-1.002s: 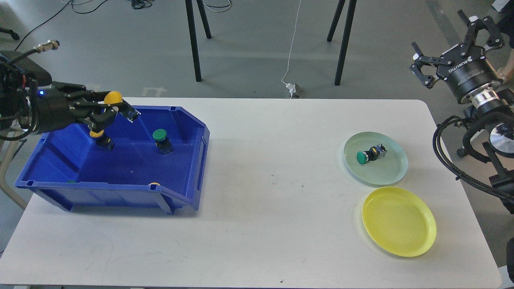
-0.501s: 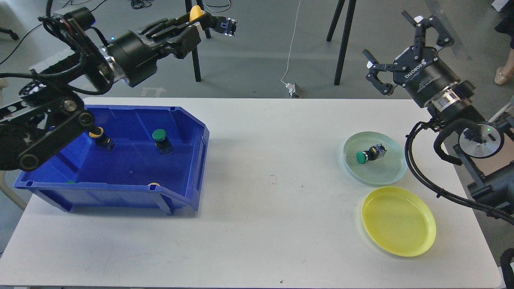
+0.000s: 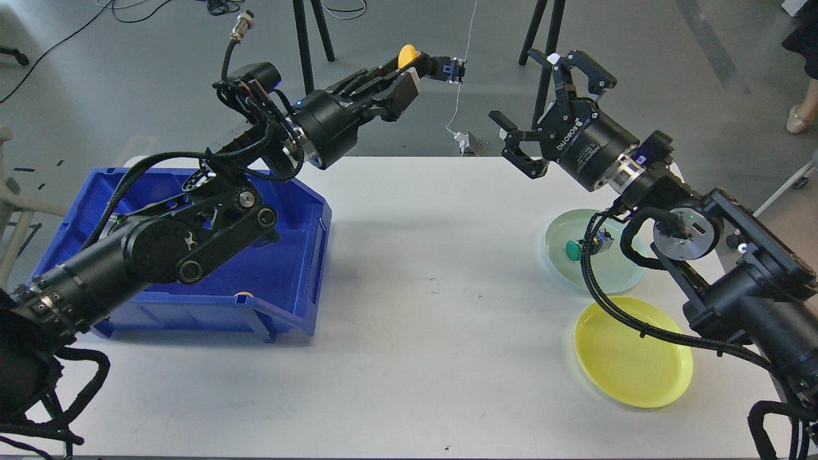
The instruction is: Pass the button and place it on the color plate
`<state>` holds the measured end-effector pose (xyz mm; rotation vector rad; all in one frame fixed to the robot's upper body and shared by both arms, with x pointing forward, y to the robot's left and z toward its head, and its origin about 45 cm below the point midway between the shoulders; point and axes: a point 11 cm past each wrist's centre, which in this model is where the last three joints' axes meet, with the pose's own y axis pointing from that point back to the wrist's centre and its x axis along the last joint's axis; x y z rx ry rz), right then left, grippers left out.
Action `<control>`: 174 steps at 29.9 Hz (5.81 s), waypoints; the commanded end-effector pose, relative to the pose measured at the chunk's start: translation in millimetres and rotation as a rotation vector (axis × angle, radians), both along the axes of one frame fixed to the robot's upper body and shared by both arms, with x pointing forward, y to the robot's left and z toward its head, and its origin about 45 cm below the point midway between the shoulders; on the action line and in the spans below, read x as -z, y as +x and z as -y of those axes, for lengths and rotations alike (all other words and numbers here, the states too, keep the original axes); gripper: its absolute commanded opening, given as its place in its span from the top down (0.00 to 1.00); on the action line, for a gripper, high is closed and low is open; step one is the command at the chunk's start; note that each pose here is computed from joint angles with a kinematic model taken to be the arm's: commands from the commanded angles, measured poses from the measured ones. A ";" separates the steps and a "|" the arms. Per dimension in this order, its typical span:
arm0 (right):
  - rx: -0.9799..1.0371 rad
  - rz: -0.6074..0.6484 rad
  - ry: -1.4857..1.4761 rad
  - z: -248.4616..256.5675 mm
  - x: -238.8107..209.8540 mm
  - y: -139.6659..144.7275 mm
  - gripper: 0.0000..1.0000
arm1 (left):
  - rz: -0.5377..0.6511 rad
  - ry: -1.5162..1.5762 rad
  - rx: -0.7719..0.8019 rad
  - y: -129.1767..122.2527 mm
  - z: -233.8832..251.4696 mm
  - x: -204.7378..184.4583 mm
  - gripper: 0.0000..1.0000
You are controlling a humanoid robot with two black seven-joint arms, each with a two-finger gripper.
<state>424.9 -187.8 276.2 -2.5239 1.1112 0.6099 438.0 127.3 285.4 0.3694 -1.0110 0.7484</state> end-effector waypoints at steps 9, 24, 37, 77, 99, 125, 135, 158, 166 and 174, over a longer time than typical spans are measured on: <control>-0.020 0.003 -0.002 -18.9 -9.8 11.7 0.12 | 0.007 0.006 0.017 -2.3 4.9 -1.8 0.69; -0.094 -0.038 -0.033 -56.4 -1.5 11.6 0.32 | 0.014 0.006 0.023 -2.1 5.9 -5.0 0.69; -0.054 -0.054 -0.045 -51.7 -0.3 17.2 0.74 | 0.012 0.010 0.027 -2.8 7.4 -4.0 0.69; 0.142 -0.262 -0.543 190.2 61.7 -106.1 0.82 | -0.435 -0.934 -0.067 34.3 -50.1 -77.7 0.00; 0.127 -0.610 -0.666 211.4 167.2 -204.6 0.80 | -0.755 -1.385 -0.132 63.7 -120.6 -53.1 0.00; 0.228 -0.519 -0.638 240.2 136.2 -179.4 0.07 | -0.729 -1.377 -0.134 64.0 -127.8 -59.3 0.00; 0.439 -0.085 -0.397 252.5 6.5 -87.5 0.01 | -0.719 -1.377 -0.133 65.9 -127.2 -64.2 0.00; 0.356 0.011 0.311 148.9 -73.0 71.2 0.01 | -0.723 -1.543 -0.231 75.5 -181.8 -36.1 0.00; 0.317 -0.032 0.416 122.4 -73.1 87.0 0.01 | -0.723 -1.576 -0.204 75.6 -181.8 -39.5 0.00; 0.323 -0.048 0.405 123.6 -61.3 83.5 0.01 | -0.716 -1.580 -0.193 77.0 -180.1 -45.0 0.00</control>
